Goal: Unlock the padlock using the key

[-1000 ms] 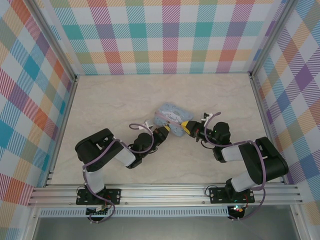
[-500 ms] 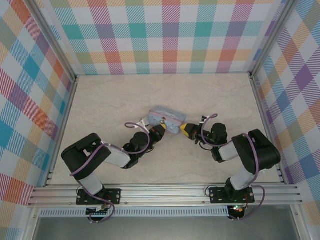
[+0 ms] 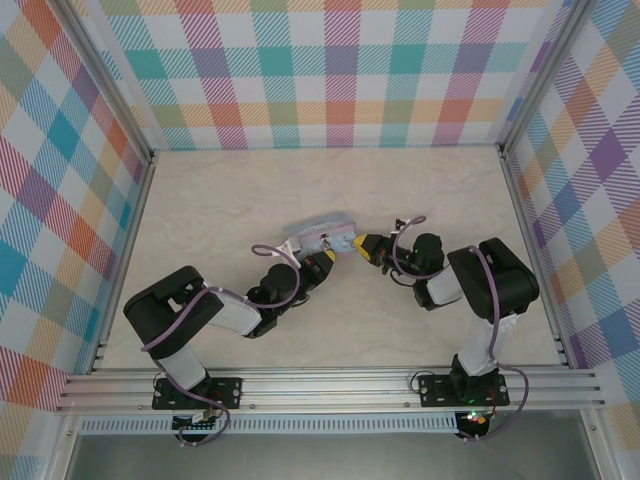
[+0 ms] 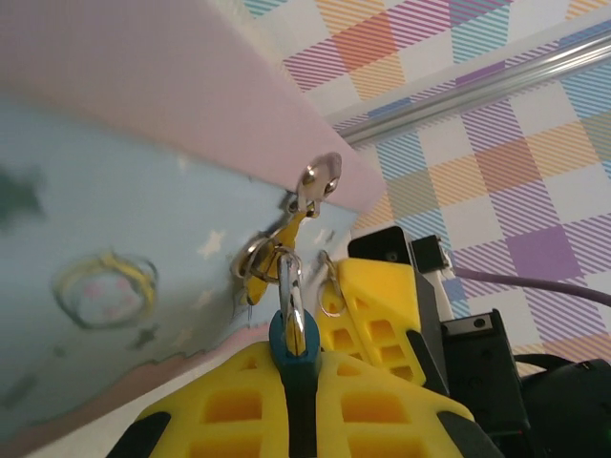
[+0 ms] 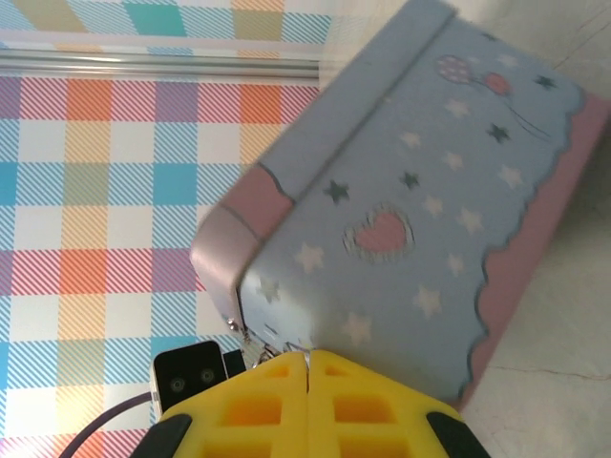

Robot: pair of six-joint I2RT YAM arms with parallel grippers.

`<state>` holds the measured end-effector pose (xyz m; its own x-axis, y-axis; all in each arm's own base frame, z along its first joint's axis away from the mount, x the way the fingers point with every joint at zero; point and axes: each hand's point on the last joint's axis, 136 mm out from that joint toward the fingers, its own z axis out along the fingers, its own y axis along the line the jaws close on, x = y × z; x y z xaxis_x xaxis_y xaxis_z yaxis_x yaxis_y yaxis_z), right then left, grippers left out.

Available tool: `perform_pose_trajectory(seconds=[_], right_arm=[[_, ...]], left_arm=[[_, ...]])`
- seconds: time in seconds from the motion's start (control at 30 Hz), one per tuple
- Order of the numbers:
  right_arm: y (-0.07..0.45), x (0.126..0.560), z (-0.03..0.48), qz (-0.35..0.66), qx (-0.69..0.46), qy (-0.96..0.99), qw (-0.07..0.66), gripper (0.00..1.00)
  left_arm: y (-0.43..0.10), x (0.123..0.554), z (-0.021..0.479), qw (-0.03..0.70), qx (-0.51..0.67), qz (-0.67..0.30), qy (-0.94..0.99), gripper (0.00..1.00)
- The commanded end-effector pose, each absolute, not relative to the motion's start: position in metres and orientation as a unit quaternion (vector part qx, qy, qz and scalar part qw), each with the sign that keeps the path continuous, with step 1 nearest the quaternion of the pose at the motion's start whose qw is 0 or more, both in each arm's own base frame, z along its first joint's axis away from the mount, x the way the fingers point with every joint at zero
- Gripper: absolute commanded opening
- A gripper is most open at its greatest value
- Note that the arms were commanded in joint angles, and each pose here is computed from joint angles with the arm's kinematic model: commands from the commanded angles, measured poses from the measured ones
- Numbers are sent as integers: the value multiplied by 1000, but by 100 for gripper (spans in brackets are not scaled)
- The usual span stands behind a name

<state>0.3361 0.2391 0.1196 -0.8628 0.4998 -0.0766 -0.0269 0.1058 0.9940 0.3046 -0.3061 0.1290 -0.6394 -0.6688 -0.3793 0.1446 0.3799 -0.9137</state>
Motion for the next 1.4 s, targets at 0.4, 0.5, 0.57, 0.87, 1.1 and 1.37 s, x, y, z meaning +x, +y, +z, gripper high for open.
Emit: perform_pose_trajectory(seconds=[0.4, 0.5, 0.57, 0.87, 1.1, 1.37], right_arm=[[227, 300, 139, 651, 155, 710, 219, 3], [232, 295, 139, 646, 163, 713, 218, 4], [236, 293, 141, 643, 167, 715, 220, 4], [251, 291, 136, 617, 209, 724, 228, 4], [258, 291, 133, 601, 230, 729, 234, 4], [263, 293, 130, 591, 245, 730, 241, 4]], left_arm=[[-296, 322, 147, 402, -260, -563, 673, 0], [-296, 322, 145, 400, -267, -562, 673, 0], [-296, 323, 144, 396, -272, -564, 671, 0], [-297, 325, 141, 382, -296, -572, 663, 0], [-300, 327, 142, 377, -299, -577, 661, 0], [-301, 326, 140, 375, -298, -576, 662, 0]])
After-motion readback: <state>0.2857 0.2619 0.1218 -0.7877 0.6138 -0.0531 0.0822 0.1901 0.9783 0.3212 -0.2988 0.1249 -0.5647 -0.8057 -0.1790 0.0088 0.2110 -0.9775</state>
